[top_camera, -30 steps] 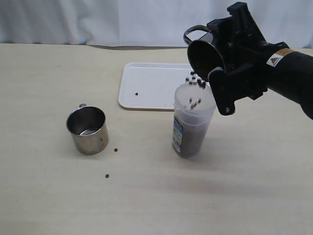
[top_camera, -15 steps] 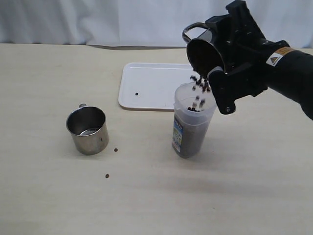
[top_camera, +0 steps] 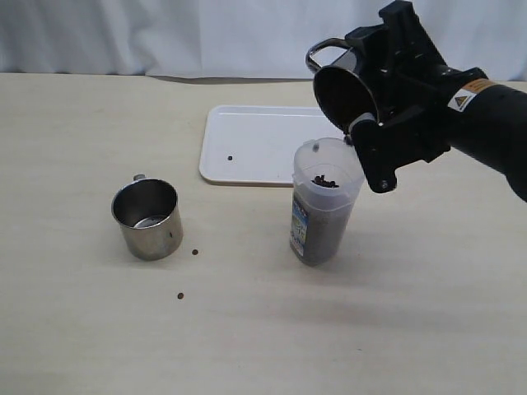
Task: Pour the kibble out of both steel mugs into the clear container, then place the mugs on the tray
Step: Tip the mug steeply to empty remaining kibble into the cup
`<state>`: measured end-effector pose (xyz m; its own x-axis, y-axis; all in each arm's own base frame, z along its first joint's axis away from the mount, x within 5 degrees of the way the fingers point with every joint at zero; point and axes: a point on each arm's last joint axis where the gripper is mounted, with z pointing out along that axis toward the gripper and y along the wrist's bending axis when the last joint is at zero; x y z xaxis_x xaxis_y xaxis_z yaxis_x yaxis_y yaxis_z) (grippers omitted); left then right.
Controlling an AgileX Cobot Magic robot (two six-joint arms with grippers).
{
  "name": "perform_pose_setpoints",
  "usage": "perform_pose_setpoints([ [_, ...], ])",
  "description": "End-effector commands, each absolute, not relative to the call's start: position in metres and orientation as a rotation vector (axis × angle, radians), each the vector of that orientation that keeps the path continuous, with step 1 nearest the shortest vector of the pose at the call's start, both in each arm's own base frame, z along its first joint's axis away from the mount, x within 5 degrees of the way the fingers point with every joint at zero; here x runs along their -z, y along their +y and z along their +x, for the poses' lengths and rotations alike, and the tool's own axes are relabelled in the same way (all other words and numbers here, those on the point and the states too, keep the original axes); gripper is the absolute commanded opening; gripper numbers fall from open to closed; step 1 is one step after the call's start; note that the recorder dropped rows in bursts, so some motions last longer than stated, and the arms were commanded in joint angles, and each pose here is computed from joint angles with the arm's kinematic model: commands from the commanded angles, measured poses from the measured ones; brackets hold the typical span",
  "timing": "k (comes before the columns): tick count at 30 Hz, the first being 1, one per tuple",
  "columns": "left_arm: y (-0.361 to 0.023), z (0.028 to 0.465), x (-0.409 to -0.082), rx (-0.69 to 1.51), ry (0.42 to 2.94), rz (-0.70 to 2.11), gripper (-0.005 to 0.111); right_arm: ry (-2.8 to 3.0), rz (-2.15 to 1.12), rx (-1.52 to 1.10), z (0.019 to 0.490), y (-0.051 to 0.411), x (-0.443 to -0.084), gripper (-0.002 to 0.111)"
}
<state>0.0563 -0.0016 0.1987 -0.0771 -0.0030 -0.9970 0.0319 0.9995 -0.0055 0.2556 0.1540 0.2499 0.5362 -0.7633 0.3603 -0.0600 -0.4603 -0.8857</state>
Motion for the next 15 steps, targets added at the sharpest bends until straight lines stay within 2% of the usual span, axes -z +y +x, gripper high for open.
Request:
perform_pose_setpoints([
  [1, -0.0020, 0.0563, -0.1995, 0.037, 1.634, 0.025, 0.000, 0.663, -1.847, 1.007, 0.2562, 0.1538, -0.2548, 0.005],
  [15, -0.0020, 0.0563, -0.1995, 0.037, 1.634, 0.025, 0.000, 0.675, -1.843, 1.003, 0.2563, 0.1535, -0.2547, 0.005],
])
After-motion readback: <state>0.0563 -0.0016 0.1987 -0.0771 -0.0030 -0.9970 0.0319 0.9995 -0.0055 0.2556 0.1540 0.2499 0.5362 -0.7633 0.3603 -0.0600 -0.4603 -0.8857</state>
